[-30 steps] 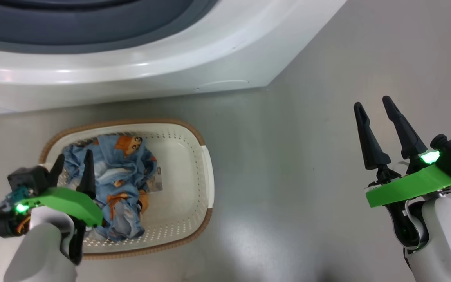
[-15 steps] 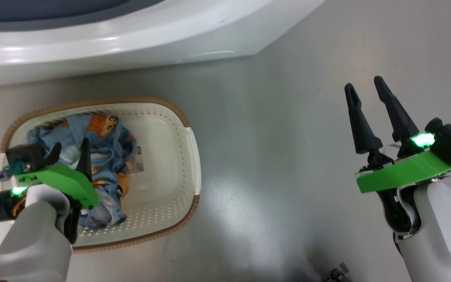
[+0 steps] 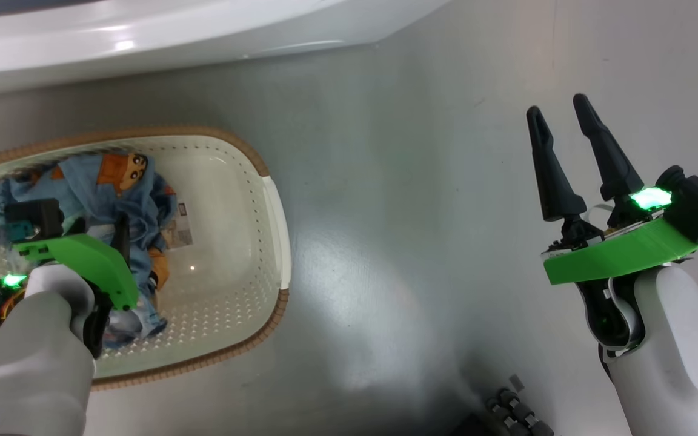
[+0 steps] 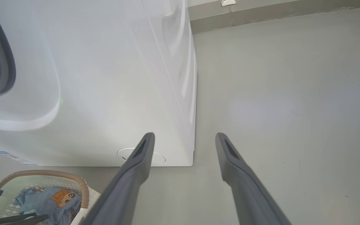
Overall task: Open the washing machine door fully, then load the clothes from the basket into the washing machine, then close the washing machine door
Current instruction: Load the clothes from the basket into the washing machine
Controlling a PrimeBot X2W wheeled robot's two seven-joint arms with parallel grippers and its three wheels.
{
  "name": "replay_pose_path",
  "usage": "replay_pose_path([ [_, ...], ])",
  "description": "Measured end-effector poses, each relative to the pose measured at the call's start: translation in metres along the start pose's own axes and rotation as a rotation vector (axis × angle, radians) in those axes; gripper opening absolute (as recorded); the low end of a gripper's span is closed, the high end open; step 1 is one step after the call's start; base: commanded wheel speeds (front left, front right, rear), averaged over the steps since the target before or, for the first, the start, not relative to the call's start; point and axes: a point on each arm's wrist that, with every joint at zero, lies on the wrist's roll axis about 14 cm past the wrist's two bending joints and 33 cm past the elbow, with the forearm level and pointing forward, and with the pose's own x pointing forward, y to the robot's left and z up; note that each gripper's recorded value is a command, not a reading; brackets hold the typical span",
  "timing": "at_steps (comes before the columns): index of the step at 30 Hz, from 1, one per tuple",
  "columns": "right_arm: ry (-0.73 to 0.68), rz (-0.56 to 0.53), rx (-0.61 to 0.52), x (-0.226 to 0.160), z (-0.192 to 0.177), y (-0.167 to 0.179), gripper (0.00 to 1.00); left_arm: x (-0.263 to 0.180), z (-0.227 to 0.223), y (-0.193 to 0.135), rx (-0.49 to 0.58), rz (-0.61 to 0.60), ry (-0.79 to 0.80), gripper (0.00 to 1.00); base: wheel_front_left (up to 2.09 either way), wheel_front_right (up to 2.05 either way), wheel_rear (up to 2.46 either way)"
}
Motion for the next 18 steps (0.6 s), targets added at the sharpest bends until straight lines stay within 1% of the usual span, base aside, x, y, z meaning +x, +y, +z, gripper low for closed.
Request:
replay_pose_path([
  [11, 0.025, -0.021, -0.006, -0.001, -0.012, -0.006, 1.0, 0.011, -0.038, -0.004, 0.035, -0.017, 0.212, 1.0, 0.0, 0.0, 0.0],
  [15, 0.027, -0.024, -0.005, -0.002, -0.012, -0.007, 1.0, 0.01, -0.049, 0.001, 0.048, -0.008, 0.285, 1.0, 0.0, 0.0, 0.0],
  [18, 0.029, -0.027, -0.007, -0.002, -0.013, -0.008, 1.0, 0.01, -0.052, 0.006, 0.049, 0.008, 0.306, 1.0, 0.0, 0.0, 0.0],
])
